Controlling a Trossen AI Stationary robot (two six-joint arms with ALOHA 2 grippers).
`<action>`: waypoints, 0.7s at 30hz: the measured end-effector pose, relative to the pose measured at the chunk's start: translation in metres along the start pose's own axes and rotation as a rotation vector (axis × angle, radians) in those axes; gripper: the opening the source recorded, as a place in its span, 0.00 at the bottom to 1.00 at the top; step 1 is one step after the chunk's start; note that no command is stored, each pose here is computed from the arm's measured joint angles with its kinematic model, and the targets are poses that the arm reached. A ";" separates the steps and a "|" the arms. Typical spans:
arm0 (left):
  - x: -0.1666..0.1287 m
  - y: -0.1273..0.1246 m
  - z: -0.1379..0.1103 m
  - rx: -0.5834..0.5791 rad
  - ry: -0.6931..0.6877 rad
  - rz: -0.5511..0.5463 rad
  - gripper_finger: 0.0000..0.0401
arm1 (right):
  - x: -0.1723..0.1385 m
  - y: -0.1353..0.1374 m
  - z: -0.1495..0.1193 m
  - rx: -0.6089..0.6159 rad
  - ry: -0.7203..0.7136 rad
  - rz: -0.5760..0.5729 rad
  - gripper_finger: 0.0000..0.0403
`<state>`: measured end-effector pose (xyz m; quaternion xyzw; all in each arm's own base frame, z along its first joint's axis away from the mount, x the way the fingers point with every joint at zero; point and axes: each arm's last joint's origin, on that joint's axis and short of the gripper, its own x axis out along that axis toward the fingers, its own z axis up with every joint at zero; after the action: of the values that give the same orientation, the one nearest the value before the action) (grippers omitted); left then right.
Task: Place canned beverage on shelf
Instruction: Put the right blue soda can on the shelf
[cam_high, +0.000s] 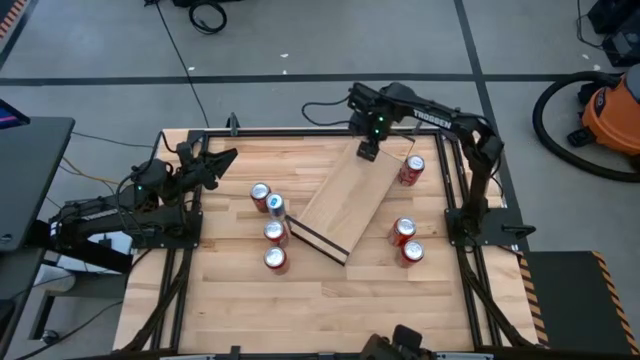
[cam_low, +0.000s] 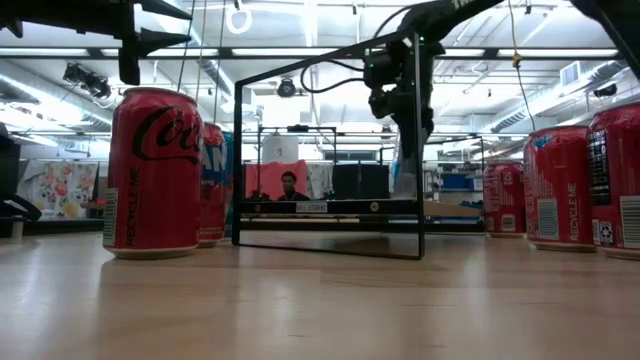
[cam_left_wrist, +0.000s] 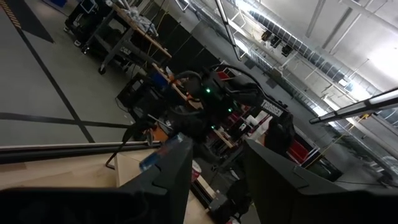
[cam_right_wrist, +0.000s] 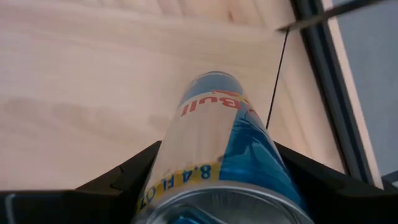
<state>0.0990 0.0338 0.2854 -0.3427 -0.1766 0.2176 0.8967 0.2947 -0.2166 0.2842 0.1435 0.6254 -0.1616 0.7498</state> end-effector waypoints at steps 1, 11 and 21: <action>0.000 0.000 0.000 0.000 0.000 0.000 0.38 | 0.001 -0.001 0.003 0.000 -0.003 0.001 0.66; 0.000 0.000 0.000 -0.004 0.000 0.000 0.38 | 0.013 -0.004 0.030 -0.010 0.035 0.013 0.66; 0.000 0.000 0.000 -0.004 0.000 0.000 0.38 | 0.013 -0.018 0.026 0.032 0.056 0.038 0.68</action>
<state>0.0990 0.0338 0.2854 -0.3444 -0.1769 0.2173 0.8960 0.3125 -0.2448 0.2760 0.1719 0.6408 -0.1532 0.7324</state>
